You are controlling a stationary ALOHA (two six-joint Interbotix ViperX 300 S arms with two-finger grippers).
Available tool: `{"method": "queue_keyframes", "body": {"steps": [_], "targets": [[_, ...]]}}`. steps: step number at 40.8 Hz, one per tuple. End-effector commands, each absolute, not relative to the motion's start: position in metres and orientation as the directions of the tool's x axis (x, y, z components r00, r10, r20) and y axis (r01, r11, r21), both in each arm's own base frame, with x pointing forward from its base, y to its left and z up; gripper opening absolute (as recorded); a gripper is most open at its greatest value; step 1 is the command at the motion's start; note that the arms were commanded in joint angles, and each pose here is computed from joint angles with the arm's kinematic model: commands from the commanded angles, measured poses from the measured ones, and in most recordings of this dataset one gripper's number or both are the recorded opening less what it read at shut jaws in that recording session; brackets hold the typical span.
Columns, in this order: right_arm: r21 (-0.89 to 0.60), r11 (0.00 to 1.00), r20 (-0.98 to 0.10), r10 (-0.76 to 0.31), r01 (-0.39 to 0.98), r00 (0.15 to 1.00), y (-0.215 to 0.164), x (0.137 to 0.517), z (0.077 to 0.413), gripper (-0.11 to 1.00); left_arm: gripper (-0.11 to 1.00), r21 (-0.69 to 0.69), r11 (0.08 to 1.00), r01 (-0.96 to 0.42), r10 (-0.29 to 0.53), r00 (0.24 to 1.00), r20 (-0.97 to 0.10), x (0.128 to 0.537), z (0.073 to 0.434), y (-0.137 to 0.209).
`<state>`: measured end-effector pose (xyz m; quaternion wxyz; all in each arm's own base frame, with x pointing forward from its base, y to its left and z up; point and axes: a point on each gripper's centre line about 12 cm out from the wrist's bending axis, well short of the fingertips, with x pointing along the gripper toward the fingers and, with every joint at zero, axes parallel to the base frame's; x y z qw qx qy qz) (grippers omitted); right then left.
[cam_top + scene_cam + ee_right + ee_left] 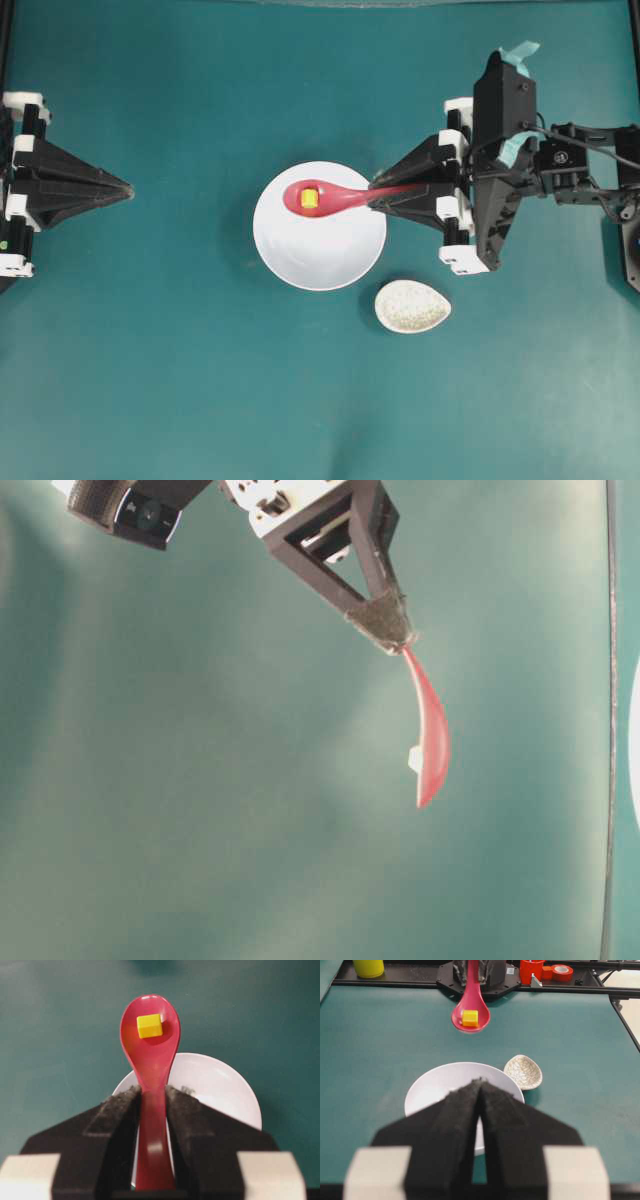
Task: Scoop the yellow hexagonal prism block from the bowl with a spoon using the right arm.
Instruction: 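Lift the spoon carrying the yellow block up out of the bowl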
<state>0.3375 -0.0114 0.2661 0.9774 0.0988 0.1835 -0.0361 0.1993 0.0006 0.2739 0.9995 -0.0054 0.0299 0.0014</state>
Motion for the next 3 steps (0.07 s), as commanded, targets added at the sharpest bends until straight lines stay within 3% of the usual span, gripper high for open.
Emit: {"method": "queue_keyframes", "body": {"steps": [1, 3], "targets": [[0.186, 0.977, -0.339, -0.032, 0.100, 0.940, -0.0104, 0.3374, 0.2762, 0.23, -0.01, -0.008, 1.000, -0.002, 0.002, 0.999, -0.043, 0.2018, 0.2817, 0.0005], [0.188, 0.977, -0.343, -0.031, 0.101, 0.939, -0.0103, 0.3372, 0.2757, 0.23, -0.01, -0.009, 1.000, -0.002, 0.002, 0.999, -0.044, 0.2018, 0.2815, 0.0005]]}}
